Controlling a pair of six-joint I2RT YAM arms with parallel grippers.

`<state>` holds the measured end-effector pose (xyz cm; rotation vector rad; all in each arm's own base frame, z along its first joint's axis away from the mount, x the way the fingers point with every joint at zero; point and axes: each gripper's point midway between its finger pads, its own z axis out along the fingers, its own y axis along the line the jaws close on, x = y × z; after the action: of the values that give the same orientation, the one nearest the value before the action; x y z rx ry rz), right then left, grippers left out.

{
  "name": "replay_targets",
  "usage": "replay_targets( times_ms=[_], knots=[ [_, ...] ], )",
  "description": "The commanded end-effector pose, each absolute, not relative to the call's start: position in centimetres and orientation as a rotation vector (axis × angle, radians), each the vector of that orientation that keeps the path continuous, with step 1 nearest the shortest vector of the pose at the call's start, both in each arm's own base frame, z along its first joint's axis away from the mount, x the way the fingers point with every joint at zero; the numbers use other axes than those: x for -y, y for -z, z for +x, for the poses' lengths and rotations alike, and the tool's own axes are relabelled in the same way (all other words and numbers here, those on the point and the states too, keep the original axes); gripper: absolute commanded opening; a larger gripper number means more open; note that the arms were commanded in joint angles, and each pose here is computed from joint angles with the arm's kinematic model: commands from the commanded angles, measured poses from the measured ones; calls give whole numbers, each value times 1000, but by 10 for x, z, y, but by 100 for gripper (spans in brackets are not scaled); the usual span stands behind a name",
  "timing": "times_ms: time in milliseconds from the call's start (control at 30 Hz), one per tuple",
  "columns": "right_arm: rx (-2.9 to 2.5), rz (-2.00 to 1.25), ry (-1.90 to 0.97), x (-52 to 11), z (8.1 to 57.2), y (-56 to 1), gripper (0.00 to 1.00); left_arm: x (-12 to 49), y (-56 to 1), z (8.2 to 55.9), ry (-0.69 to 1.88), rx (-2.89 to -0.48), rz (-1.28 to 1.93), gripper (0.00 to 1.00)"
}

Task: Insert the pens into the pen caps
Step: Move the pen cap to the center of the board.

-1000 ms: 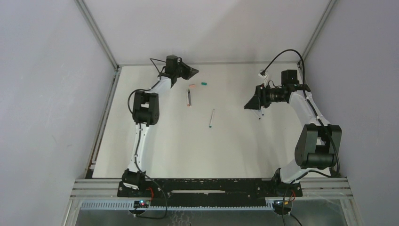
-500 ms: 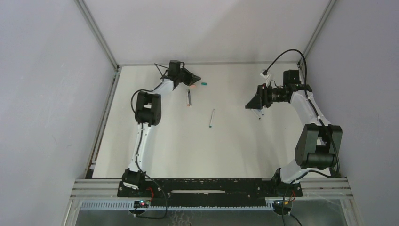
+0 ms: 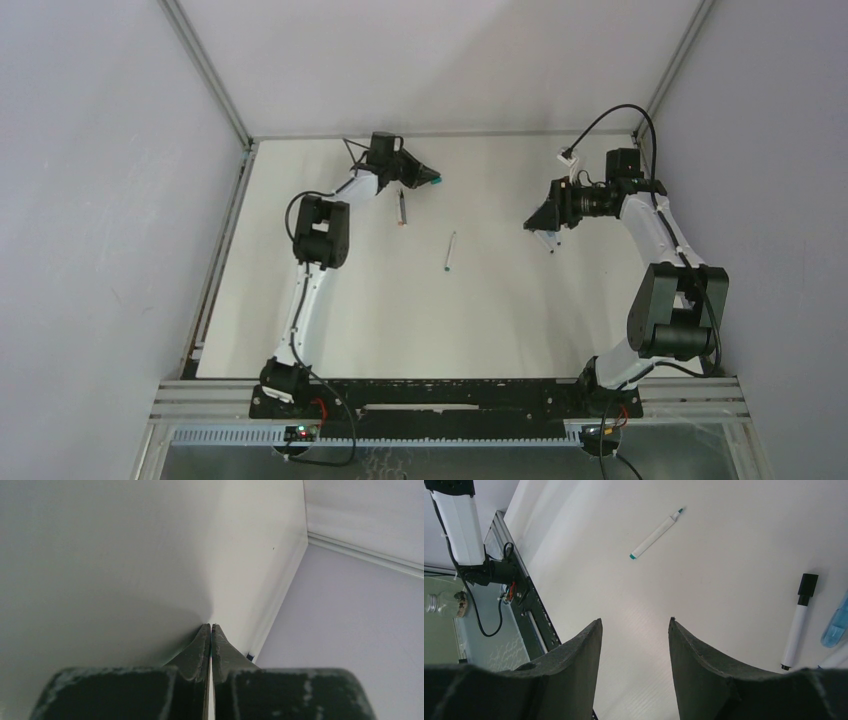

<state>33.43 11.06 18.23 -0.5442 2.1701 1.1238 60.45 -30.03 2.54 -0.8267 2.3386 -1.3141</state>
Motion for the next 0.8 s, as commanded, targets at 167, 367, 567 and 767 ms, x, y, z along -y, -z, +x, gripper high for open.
replay_targets(
  times_ms=[167, 367, 567, 767],
  knots=[
    [-2084, -568, -1116, -110, 335, -211, 58, 308, -48, 576, 1339, -2390, -754, 5],
    [-2062, -573, -1122, -111, 332, -216, 59, 305, -46, 553, 1309, -2432, -733, 6],
    [-2047, -575, -1130, -112, 328, -218, 59, 314, -47, 521, 1322, -2477, -678, 6],
    [-2035, -576, -1149, -115, 323, -217, 59, 320, -47, 496, 1328, -2487, -647, 7]
  ],
)
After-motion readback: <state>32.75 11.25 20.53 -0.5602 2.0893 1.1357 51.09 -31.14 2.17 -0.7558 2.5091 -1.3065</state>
